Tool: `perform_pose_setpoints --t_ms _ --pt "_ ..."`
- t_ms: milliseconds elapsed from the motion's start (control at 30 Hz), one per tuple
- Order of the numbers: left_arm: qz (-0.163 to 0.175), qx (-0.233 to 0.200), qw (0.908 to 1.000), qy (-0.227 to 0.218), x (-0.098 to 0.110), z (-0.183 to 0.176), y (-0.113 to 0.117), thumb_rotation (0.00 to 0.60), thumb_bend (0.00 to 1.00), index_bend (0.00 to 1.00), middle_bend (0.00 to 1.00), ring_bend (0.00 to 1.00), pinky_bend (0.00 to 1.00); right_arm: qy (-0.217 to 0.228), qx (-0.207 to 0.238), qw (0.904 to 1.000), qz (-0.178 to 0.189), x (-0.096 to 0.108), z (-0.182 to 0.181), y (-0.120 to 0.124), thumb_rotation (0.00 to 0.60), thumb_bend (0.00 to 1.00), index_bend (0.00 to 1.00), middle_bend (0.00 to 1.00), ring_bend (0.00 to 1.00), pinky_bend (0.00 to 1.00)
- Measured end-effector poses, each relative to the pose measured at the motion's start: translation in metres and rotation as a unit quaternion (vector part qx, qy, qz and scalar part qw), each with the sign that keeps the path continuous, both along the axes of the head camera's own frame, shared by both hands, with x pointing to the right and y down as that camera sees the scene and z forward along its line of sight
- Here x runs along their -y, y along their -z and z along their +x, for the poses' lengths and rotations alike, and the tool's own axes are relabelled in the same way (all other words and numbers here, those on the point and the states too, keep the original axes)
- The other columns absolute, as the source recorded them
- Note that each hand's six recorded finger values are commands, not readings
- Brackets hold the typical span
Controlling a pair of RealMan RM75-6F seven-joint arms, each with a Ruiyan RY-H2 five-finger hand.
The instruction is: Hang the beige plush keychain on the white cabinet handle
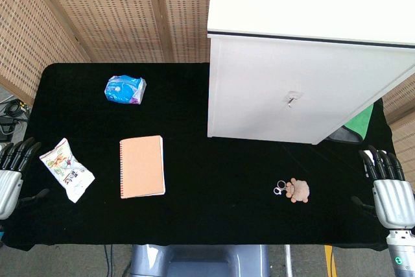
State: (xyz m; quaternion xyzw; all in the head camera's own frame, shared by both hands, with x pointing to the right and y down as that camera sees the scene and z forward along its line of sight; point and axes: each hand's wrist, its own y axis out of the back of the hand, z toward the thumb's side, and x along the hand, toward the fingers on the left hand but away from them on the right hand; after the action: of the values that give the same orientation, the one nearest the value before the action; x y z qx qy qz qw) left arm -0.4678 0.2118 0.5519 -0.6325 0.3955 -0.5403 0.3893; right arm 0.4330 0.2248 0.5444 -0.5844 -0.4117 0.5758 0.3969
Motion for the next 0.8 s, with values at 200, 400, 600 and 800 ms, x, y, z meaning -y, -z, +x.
perform_pose_setpoints --t_ms 200,400,600,800 --pt "-0.001 -0.001 1.0 0.003 -0.001 0.0 -0.001 0.6 0.0 0.0 0.0 0.0 0.0 0.001 -0.002 1.0 -0.006 -0.001 -0.001 -0.002 0.6 0.0 0.0 0.0 0.0 0.0" --pt "0.003 -0.006 1.0 0.001 0.001 0.001 -0.001 0.6 0.0 0.0 0.0 0.0 0.0 0.016 0.004 0.9996 -0.024 0.003 -0.01 -0.011 0.6 0.0 0.03 0.54 0.46 0.22" --pt "-0.003 -0.003 1.0 0.004 0.005 -0.001 -0.01 0.6 0.0 0.0 0.0 0.0 0.0 0.072 0.007 0.9955 -0.061 0.026 -0.036 -0.033 0.6 0.0 0.24 0.77 0.7 0.84" --pt "-0.004 0.004 1.0 0.004 0.008 -0.001 -0.019 0.6 0.0 0.0 0.0 0.0 0.0 0.134 0.021 0.9837 -0.119 0.051 -0.071 -0.061 0.6 0.05 0.38 0.86 0.8 0.99"
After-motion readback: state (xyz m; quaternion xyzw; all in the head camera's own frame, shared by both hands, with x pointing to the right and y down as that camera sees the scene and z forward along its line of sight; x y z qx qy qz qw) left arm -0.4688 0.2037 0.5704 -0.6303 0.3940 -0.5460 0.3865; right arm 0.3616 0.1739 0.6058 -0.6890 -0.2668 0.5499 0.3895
